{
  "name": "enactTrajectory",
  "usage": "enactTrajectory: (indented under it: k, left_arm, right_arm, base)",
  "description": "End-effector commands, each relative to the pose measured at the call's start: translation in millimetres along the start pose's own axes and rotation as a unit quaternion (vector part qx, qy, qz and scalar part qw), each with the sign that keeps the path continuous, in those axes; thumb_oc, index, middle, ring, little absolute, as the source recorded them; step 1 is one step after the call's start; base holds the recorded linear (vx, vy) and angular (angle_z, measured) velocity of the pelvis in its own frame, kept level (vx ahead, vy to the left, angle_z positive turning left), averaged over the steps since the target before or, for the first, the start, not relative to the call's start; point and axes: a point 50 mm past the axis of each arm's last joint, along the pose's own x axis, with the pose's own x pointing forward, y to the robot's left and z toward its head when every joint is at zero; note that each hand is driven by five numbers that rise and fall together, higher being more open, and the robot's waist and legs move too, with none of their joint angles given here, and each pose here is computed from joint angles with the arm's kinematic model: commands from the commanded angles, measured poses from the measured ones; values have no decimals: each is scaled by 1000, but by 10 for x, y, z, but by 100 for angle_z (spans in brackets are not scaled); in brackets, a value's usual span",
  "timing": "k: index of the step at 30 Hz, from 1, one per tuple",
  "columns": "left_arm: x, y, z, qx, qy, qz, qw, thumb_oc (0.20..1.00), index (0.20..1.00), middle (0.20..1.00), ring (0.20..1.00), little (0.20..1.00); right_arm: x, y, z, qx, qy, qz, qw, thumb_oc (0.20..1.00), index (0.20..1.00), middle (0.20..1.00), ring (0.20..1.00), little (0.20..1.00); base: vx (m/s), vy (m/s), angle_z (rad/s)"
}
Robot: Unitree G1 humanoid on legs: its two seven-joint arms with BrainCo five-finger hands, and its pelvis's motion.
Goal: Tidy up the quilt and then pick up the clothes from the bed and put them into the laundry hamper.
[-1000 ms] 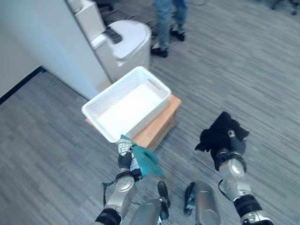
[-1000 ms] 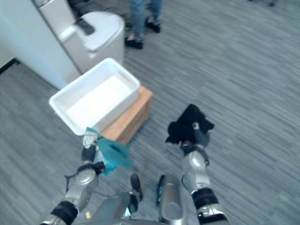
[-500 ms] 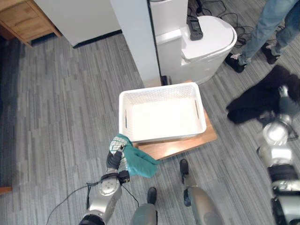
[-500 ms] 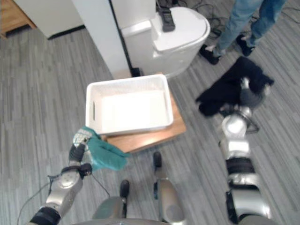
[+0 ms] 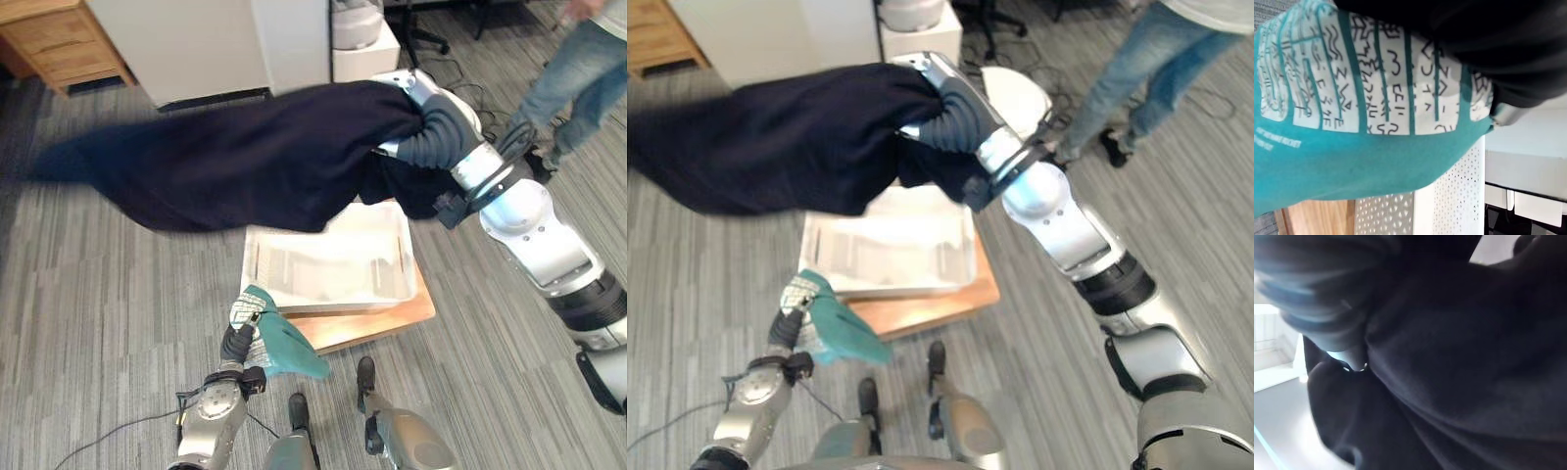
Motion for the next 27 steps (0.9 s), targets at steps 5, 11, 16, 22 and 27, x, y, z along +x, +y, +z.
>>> enactTrajectory:
  k: [5, 11, 16, 22, 27]
  left_arm:
    - [19, 135, 411, 18, -89, -22, 996, 200, 200, 200, 200, 200]
    - [-51, 81, 590, 13, -125, -63, 990, 200, 200, 200, 200, 200]
    - [-102, 24, 736, 14, -153, -101, 983, 200, 200, 200, 200, 200]
    - [-145, 16, 1128, 20, -216, -151, 964, 200, 200, 200, 200, 200]
    - [-72, -181, 1557, 44, -285, -203, 936, 200, 200, 200, 200, 200]
  right_arm:
    - [358, -170, 23, -2, -15, -44, 999, 200, 200, 200, 200, 200]
    - [312, -105, -178, -19, 29, -37, 999, 200, 200, 200, 200, 200]
    - [50, -4, -511, -55, 96, -22, 994, 200, 200, 200, 200, 200]
    - [-390, 50, -1159, -261, 250, 120, 925, 1000, 1000, 1000, 1000, 1000]
    - [-584, 92, -1234, -283, 256, 125, 916, 1000, 1000, 1000, 1000, 1000]
  base:
    - [-16, -5, 11]
    - [-43, -6, 17]
    - [-17, -24, 20]
    - [6, -34, 5]
    - [21, -11, -3]
